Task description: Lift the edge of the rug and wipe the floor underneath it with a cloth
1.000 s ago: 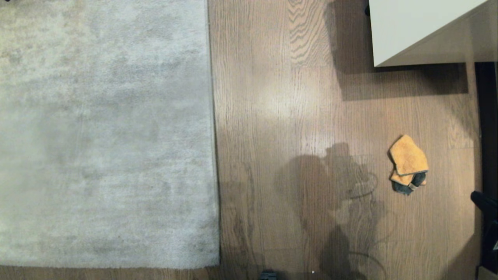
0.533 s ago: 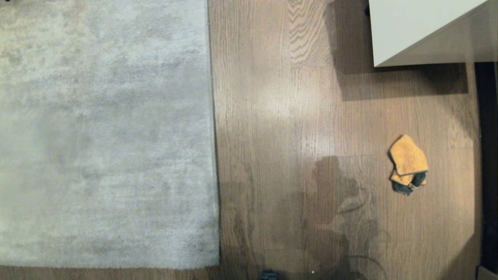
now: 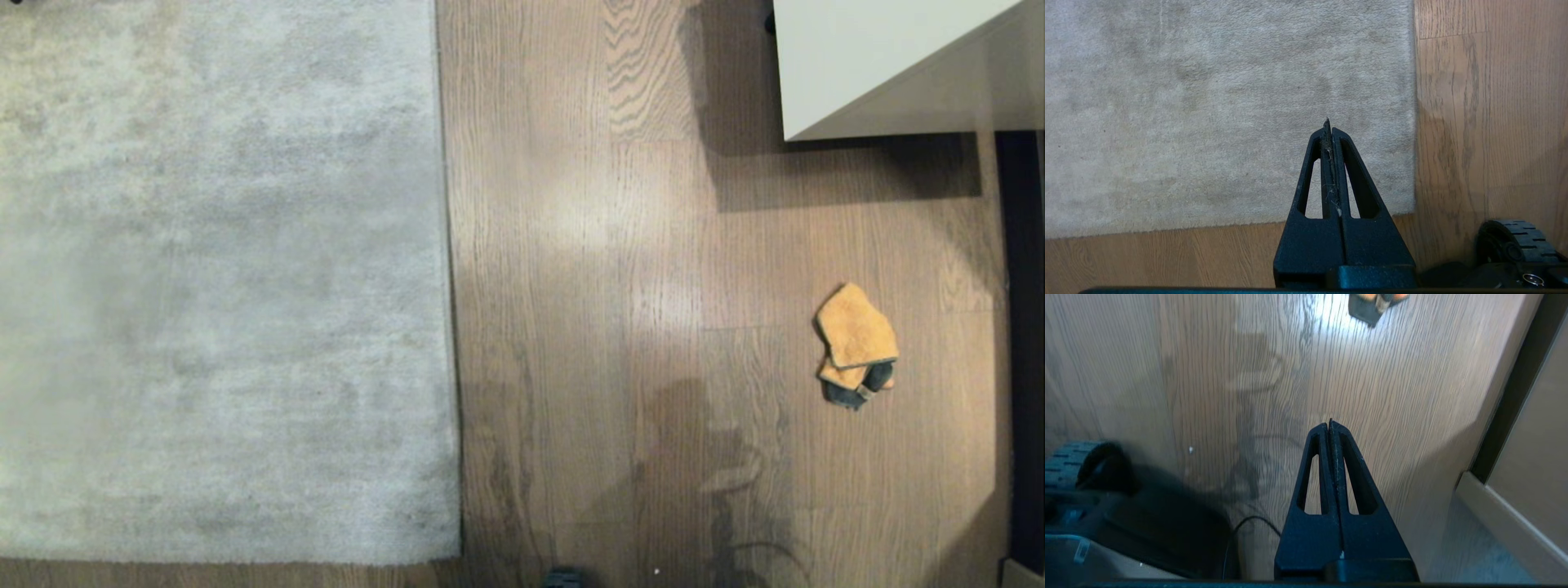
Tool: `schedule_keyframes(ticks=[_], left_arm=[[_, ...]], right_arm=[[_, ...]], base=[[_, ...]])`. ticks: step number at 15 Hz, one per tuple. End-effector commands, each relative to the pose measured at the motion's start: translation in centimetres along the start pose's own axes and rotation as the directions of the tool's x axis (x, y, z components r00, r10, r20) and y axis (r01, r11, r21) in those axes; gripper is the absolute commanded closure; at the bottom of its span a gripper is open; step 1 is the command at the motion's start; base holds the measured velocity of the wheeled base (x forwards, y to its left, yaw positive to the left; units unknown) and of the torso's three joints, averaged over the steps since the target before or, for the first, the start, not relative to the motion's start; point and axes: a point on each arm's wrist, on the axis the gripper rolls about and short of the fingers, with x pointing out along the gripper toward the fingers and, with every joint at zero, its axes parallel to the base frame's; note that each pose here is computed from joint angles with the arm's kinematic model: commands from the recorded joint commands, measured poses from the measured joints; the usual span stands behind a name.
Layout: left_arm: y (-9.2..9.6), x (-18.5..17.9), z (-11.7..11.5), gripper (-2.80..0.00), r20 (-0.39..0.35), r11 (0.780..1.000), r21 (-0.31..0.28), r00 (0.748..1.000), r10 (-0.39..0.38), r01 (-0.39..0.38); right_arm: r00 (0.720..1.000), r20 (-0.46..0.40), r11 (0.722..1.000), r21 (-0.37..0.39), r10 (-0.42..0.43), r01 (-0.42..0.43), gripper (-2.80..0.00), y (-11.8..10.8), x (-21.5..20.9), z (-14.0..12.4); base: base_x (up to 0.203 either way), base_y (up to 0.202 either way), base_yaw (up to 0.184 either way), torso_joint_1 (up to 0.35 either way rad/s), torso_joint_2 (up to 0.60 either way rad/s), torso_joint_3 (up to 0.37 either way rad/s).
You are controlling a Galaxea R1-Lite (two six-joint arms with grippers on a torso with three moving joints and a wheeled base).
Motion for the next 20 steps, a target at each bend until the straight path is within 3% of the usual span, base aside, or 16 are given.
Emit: schedule_keyframes(ticks=[1, 11, 14, 20], left_arm=[[0.0, 0.0, 0.0, 0.00, 0.000, 1.000, 0.000, 1.000, 0.000, 0.000], [0.0, 0.0, 0.0, 0.00, 0.000, 1.000, 0.000, 1.000, 0.000, 0.000], [0.0, 0.0, 0.0, 0.00, 0.000, 1.000, 0.000, 1.000, 0.000, 0.000], [0.0, 0.0, 0.0, 0.00, 0.000, 1.000, 0.000, 1.000, 0.000, 0.000]], right_arm=[[1.000, 0.004, 1.000, -0.001, 0.004, -0.004, 0.00, 0.0, -0.1, -0.1], [0.999, 0.009, 0.999, -0.013, 0.047, -0.047, 0.00, 0.1, -0.2, -0.2], [0.989, 0.093, 0.994, -0.030, 0.111, -0.109, 0.00, 0.1, -1.0, -0.8], [0.967, 0.233, 0.995, -0.002, 0.099, -0.101, 0.00, 0.1, -2.1, -1.4]], base=[[0.000, 0.000, 0.000, 0.000, 0.00, 0.000], [0.000, 0.000, 0.000, 0.000, 0.00, 0.000], [0.000, 0.000, 0.000, 0.000, 0.00, 0.000], [0.000, 0.000, 0.000, 0.000, 0.00, 0.000]])
